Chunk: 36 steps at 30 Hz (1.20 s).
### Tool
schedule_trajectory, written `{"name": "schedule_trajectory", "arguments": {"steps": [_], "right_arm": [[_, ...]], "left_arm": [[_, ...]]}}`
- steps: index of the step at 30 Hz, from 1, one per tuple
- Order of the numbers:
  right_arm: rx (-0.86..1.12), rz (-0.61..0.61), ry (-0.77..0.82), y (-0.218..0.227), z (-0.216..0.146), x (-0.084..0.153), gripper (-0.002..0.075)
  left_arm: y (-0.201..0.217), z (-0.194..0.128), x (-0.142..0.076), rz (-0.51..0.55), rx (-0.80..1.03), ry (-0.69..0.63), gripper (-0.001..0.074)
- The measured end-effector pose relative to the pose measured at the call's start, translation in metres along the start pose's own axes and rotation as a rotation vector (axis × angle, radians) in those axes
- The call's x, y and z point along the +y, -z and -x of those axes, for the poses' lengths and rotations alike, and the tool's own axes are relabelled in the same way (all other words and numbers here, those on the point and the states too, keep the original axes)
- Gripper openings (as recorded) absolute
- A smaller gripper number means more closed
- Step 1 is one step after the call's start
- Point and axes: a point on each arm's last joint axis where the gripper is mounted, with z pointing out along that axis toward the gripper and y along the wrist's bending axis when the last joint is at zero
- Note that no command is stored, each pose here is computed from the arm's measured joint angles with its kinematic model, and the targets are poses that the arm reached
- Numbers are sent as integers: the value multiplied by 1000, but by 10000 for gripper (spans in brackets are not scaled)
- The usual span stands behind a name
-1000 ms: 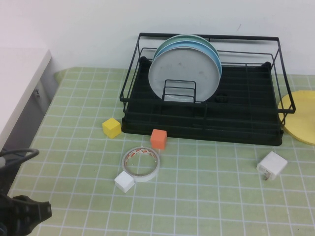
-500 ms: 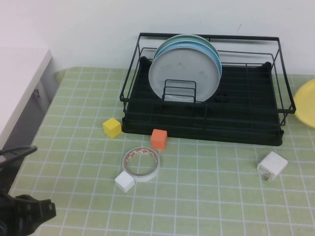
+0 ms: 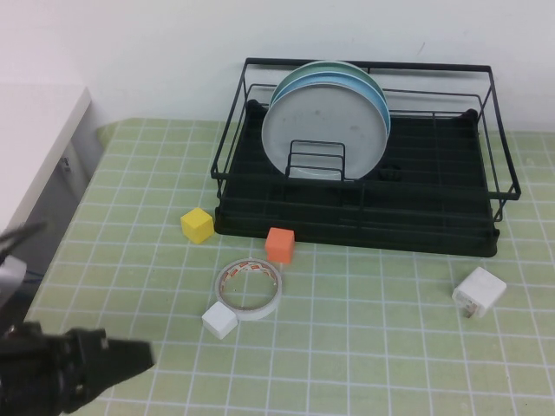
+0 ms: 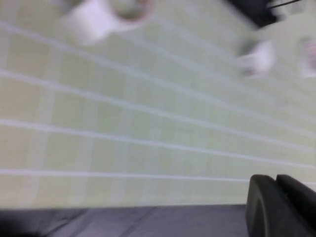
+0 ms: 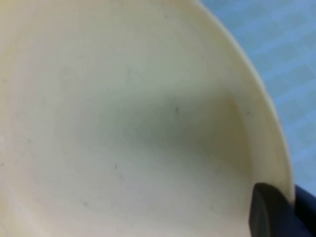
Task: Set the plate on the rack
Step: Pick up the plate from the table, then hand over the plate
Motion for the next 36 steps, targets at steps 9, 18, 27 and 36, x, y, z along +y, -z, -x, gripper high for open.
{"name": "schedule_trajectory", "arguments": {"steps": [9, 18, 27, 36], "right_arm": [[19, 521, 326, 92, -61, 68, 10], [85, 822, 603, 136, -172, 146, 9], [121, 959, 677, 151, -221, 183, 9], [157, 1030, 658, 153, -226, 191, 9]], "left_arm": [[6, 9, -32, -368, -87, 64, 331], [8, 9, -35, -403, -99, 27, 584], [7, 8, -34, -383, -105, -63, 565], [6, 8, -31, -342, -116, -167, 147]]}}
